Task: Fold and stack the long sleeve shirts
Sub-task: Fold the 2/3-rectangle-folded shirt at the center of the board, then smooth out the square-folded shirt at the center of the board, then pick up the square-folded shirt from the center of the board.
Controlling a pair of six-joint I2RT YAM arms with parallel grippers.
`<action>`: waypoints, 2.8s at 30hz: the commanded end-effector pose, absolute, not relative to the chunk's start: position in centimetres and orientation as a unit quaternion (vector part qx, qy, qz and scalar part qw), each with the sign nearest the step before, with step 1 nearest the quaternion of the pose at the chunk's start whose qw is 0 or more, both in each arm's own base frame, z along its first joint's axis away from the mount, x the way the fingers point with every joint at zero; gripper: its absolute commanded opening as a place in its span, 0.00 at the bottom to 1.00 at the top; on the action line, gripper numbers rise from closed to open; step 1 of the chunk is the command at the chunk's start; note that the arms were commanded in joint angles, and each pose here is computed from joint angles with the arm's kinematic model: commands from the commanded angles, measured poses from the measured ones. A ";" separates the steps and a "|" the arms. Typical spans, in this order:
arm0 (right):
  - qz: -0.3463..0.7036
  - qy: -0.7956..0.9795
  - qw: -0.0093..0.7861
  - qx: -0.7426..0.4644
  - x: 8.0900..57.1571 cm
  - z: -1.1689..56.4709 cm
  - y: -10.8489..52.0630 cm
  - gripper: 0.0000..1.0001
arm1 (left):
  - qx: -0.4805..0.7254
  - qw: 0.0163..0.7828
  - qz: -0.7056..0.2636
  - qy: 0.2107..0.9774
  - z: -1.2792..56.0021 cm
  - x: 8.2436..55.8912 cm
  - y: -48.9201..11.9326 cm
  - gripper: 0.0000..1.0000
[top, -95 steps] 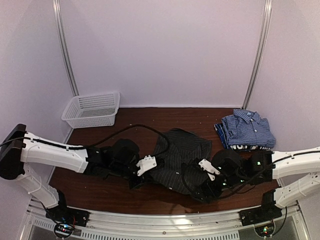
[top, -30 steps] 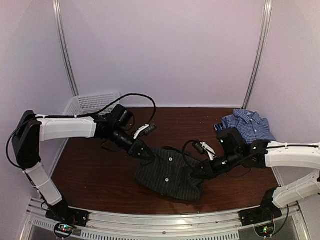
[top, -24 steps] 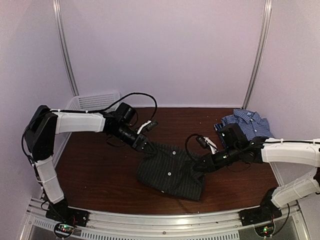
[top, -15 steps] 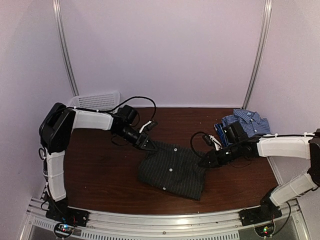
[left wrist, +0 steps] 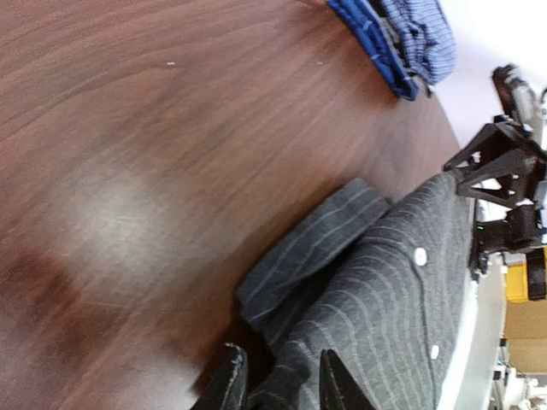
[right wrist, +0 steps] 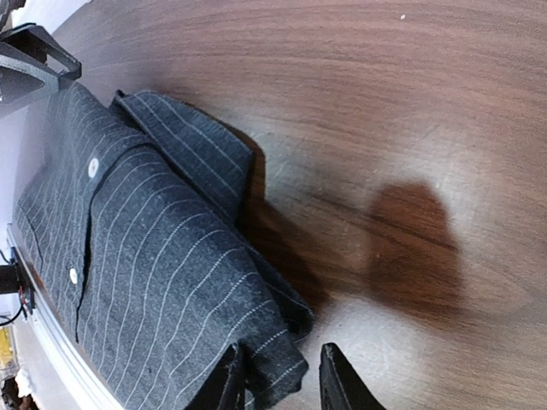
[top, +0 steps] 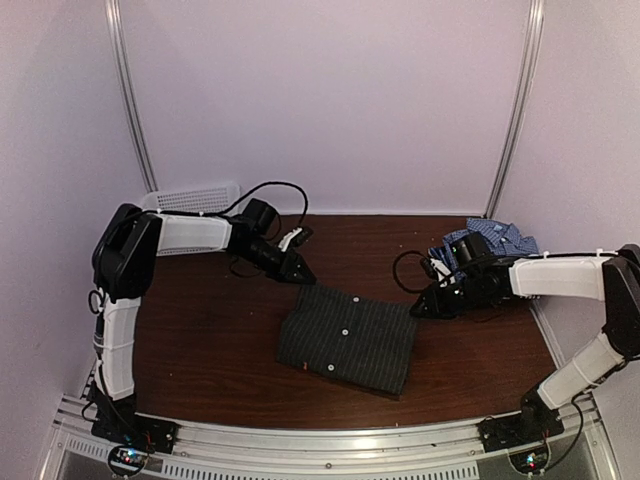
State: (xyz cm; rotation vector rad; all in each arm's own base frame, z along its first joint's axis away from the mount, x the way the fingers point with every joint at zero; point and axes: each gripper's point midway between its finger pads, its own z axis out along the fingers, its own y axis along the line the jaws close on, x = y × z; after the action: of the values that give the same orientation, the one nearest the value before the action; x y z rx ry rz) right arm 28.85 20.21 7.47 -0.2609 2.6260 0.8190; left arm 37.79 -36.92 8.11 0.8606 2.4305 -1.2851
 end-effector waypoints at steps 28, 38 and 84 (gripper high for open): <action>0.351 0.898 0.228 -0.134 27.6 5.6 25.7 0.35 | 0.267 0.277 -0.407 0.829 5.6 25.8 -38.4 0.28; 0.305 0.921 0.217 -0.110 28.0 3.1 22.6 0.39 | 0.234 0.280 -0.357 0.860 2.1 24.4 -34.8 0.27; 0.455 0.823 0.052 -0.335 29.2 3.3 32.1 0.77 | 0.232 0.369 -0.322 0.841 8.1 23.3 -31.0 0.28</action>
State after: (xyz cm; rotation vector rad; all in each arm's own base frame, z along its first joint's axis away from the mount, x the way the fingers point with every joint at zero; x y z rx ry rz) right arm 32.01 32.45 4.48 -1.0291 2.4504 1.2812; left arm 23.42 -30.87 7.80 0.5924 2.1881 -0.8139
